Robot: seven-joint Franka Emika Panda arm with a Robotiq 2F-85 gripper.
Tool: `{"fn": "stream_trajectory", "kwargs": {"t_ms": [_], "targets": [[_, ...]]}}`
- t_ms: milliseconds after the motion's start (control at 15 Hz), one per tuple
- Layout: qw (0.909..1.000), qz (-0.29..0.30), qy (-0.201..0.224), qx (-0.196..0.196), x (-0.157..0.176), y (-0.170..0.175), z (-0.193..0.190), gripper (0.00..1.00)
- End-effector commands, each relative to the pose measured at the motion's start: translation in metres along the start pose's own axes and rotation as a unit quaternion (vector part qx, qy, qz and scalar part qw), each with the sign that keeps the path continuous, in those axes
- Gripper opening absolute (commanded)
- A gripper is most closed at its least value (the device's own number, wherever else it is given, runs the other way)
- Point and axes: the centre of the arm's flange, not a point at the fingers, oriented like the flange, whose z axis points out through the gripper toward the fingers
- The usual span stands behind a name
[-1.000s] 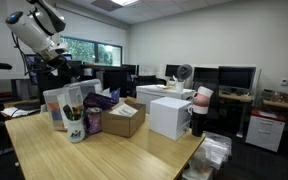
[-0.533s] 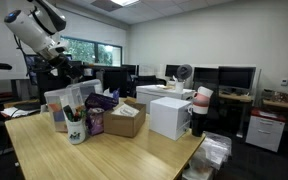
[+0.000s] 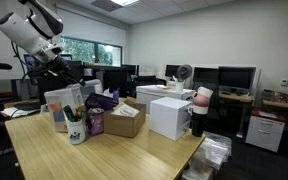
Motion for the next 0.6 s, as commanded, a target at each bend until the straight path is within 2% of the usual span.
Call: {"fn": "stream_trajectory", "kwargs": {"t_ms": [0, 200, 533], "targets": [[0.9973, -0.055, -0.003, -0.047, 0.0411, -0.0182, -0.0586, 0.63], [0.9954, -0.079, -0.001, -0.054, 0.0413, -0.0207, -0.0641, 0.48], [0.9958, -0.082, -0.010, -0.040, 0.0427, -0.0203, -0.0684, 0.23]]}}
